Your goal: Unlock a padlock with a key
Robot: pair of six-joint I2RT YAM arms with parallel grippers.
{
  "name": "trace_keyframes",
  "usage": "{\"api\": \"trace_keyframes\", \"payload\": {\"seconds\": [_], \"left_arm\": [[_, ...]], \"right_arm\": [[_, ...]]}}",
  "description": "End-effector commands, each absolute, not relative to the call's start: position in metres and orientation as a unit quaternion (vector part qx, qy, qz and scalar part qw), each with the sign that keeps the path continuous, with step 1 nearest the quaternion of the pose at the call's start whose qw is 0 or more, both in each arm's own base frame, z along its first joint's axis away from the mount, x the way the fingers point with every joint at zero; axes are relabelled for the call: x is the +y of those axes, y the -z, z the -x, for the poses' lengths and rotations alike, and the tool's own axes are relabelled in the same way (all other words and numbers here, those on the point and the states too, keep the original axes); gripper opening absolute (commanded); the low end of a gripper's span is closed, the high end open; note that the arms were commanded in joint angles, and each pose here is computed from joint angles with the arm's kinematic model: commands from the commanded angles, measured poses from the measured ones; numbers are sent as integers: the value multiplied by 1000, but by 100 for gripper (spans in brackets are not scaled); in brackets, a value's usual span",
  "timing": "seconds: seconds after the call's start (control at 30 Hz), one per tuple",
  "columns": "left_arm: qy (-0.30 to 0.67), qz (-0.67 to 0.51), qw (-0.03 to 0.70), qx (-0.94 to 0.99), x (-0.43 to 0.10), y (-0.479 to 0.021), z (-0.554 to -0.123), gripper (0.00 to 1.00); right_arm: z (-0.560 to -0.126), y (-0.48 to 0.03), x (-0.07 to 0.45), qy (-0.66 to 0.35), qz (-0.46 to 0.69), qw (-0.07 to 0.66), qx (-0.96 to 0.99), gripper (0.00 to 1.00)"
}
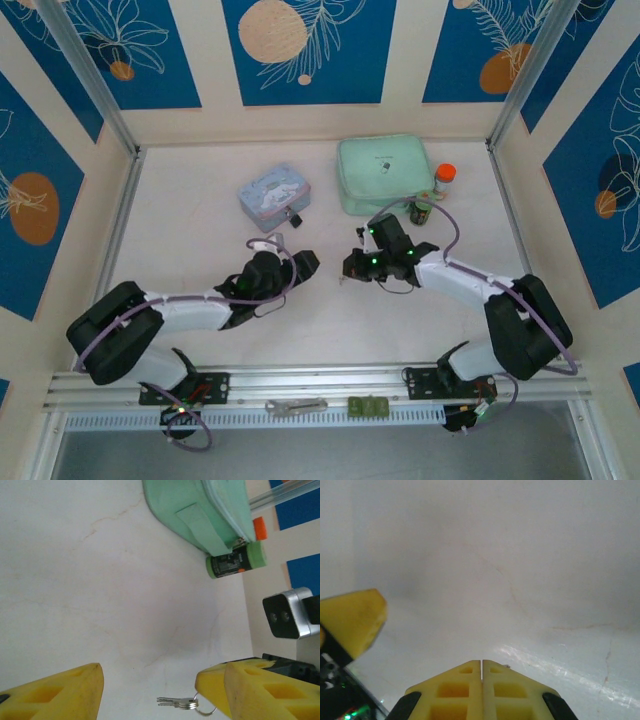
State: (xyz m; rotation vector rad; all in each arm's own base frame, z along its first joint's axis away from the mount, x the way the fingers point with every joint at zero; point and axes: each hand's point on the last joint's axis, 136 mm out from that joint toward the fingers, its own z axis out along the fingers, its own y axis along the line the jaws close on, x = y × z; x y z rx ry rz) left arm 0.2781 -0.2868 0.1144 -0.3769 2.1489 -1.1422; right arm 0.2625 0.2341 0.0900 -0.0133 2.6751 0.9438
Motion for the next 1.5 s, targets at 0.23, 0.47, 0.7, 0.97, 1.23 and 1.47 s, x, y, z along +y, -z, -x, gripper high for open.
{"api": "trace_keyframes", "payload": {"seconds": [0.23, 0.47, 0.7, 0.97, 1.23, 1.47], "left_arm": [[444, 120, 366, 809, -290, -136, -285, 66], [417, 135, 378, 815, -271, -132, -287, 66], [383, 137, 402, 820, -248, -137, -287, 67], [356, 149, 427, 818, -226, -146, -288, 68], [333, 165, 440, 817, -202, -148, -286, 69], [331, 169, 446, 814, -196, -150, -285, 69]], "right_arm": [[-269, -82, 251, -314, 10, 155, 936, 0], [-271, -69, 255, -193, 41, 167, 966, 10], [-256, -51, 200, -62, 27, 164, 984, 54], [-246, -56, 257, -128, 162, 155, 966, 54], [-245, -40, 280, -130, 193, 122, 965, 54], [-246, -16, 276, -83, 189, 93, 974, 50]]}}
